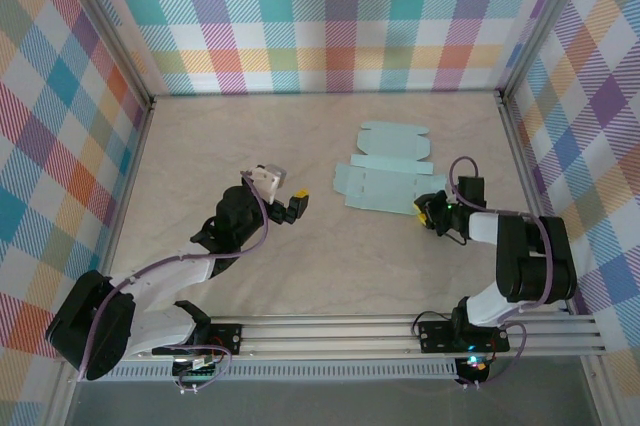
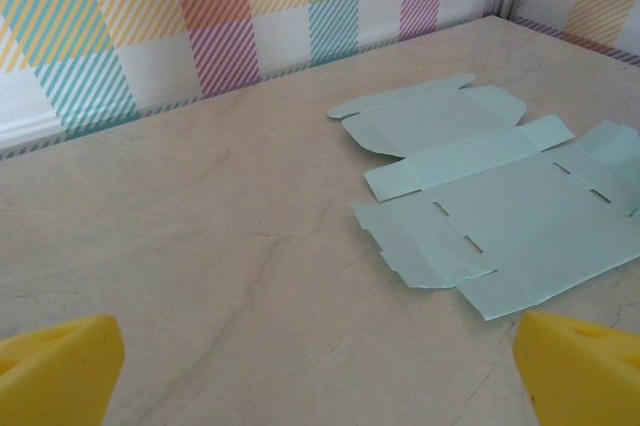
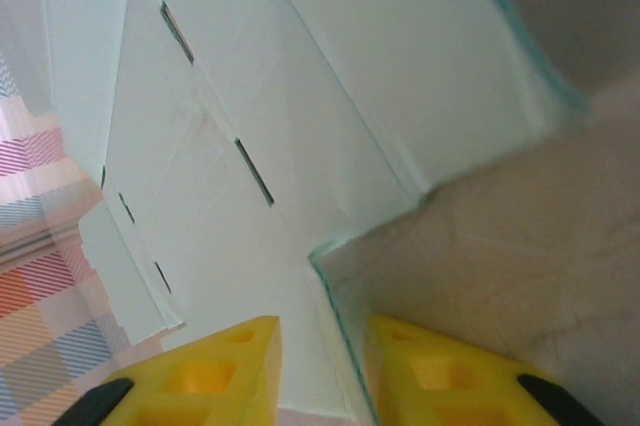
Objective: Fold the paper box
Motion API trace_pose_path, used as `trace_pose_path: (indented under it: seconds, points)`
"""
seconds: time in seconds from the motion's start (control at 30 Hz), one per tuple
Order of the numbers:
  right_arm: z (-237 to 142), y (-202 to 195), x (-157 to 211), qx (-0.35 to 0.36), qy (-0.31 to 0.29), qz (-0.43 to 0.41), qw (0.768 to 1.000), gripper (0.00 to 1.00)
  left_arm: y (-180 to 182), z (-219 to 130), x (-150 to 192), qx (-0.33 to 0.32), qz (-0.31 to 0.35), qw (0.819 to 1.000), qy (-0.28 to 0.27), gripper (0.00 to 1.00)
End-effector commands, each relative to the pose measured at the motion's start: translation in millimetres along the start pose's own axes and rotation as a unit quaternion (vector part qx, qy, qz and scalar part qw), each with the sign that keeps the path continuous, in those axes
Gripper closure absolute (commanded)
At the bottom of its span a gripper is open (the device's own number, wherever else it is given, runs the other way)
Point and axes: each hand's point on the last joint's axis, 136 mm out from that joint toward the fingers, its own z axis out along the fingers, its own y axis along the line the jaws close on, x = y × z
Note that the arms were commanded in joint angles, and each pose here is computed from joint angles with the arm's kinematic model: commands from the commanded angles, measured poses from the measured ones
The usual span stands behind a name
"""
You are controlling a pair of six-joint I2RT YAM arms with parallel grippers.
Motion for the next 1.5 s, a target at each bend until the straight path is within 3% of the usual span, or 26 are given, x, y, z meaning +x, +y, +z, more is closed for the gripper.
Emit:
trace_pose_path:
  seconds: [0.0,0.2,0.5,0.7,0.9,1.0,1.1,1.13,1.2,1.3,1.37,1.47]
  points:
    - [4.0,12.8,-13.8,-0.016,-0.017,-0.018,1.000,0.79,-5.2,1.1,-8.0,0.010,-0.007,1.000,-0.012,0.00]
    - [4.5,19.1,-15.8,-0.017,-0.013,-0.046,0.999,1.00,-3.0,-1.8,-5.9,0.005,-0.004,1.000,-0.009,0.00]
    - [11.6,56.6,11.1,-0.063,0.100,-0.161,0.980,1.00,26.3,-12.2,0.2,-0.064,-0.031,0.997,0.018,0.00]
    - [29.6,83.0,58.3,-0.085,0.196,-0.251,0.944,1.00,43.3,-20.1,-3.5,-0.083,-0.067,0.994,0.026,0.00]
    - [46.5,94.4,110.5,-0.087,0.300,-0.335,0.889,1.00,46.6,-29.0,-1.5,-0.086,-0.071,0.993,0.038,0.00]
    - [51.5,96.8,117.9,-0.086,0.330,-0.360,0.868,1.00,49.6,-31.9,0.4,-0.089,-0.075,0.992,0.044,0.00]
    - [57.4,101.2,109.3,-0.069,0.324,-0.381,0.863,1.00,50.5,-30.1,5.2,-0.088,-0.085,0.991,0.055,0.00]
    - [57.6,106.1,105.7,-0.070,0.311,-0.386,0.865,0.94,51.3,-28.5,7.5,-0.088,-0.092,0.990,0.060,0.00]
    - [55.4,116.3,101.4,-0.081,0.287,-0.387,0.873,0.56,56.6,-25.0,13.6,-0.096,-0.119,0.985,0.080,0.00]
    - [49.9,124.9,100.5,-0.100,0.254,-0.365,0.890,0.27,65.6,-13.9,23.9,-0.100,-0.172,0.973,0.117,0.00]
    - [46.2,119.2,95.6,-0.092,0.220,-0.339,0.910,0.17,70.8,-3.5,30.6,-0.100,-0.218,0.961,0.135,0.00]
    - [37.5,100.0,84.4,-0.055,0.157,-0.290,0.942,0.15,81.5,15.7,45.1,-0.120,-0.288,0.933,0.180,0.00]
